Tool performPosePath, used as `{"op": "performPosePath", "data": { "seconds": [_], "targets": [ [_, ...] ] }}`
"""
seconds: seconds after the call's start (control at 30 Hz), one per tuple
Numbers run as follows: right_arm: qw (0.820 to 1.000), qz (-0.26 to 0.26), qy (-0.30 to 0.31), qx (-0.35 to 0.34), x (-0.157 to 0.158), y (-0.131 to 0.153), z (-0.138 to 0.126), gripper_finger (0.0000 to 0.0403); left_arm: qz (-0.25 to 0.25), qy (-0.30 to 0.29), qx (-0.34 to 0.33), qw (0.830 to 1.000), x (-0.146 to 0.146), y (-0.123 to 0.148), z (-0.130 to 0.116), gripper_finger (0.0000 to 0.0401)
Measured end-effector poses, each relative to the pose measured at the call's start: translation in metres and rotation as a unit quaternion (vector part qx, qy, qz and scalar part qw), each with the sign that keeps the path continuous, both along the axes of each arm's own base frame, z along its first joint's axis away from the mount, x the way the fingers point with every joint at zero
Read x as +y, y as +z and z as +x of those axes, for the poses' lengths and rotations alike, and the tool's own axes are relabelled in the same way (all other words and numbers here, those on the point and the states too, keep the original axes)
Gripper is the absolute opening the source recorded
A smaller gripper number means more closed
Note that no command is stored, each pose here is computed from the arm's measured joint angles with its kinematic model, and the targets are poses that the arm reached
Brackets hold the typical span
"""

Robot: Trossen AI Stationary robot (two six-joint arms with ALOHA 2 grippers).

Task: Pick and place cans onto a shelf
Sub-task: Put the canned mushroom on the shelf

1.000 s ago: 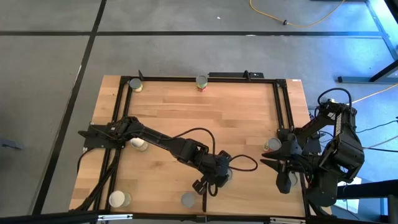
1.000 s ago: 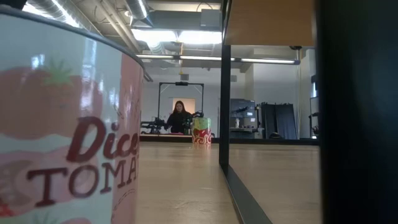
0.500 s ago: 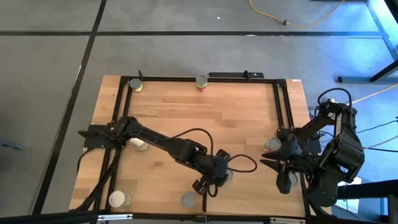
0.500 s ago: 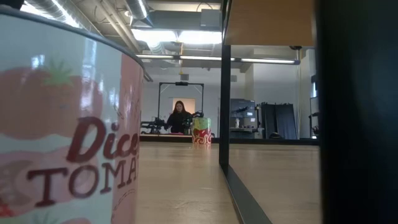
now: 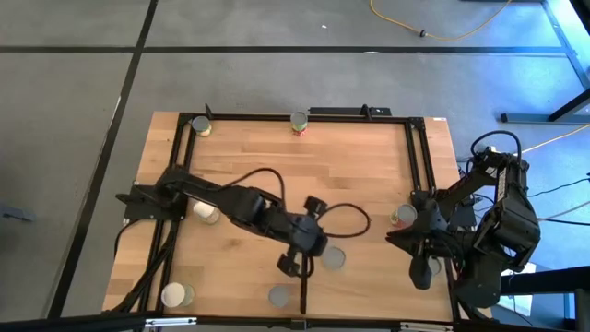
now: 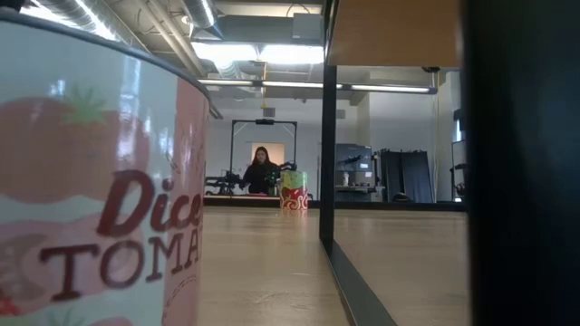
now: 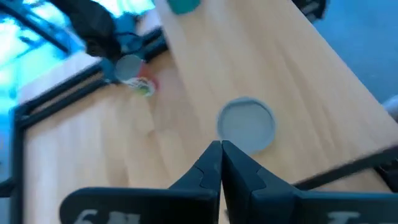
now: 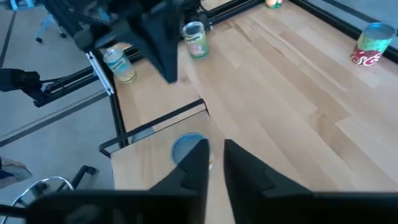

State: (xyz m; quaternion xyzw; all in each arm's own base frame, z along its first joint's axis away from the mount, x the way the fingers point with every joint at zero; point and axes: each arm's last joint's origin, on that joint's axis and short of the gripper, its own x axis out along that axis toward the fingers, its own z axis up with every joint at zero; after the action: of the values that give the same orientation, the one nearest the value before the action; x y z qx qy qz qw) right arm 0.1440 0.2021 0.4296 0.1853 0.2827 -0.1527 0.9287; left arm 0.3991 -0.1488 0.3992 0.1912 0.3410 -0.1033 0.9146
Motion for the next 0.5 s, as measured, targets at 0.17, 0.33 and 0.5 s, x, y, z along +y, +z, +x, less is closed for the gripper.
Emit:
{"op": "performPosePath", "data": {
  "seconds": [0.17,0.33,0.5],
  "targets": [
    [0.999,0.001,0.034,0.014,0.004,0.0,0.016,0.0007,-0.007,0.016,-0.003,1.0,0.011,0.022,-0.022,0.0],
    [0.997,0.002,0.052,0.055,0.002,-0.009,0.051,0.0004,-0.023,0.069,0.008,0.997,0.023,0.039,-0.048,0.0],
    [0.992,0.016,0.043,0.117,-0.003,-0.026,0.082,0.0004,-0.032,0.111,0.02,0.993,0.032,0.052,-0.073,0.0]
  ]
}}
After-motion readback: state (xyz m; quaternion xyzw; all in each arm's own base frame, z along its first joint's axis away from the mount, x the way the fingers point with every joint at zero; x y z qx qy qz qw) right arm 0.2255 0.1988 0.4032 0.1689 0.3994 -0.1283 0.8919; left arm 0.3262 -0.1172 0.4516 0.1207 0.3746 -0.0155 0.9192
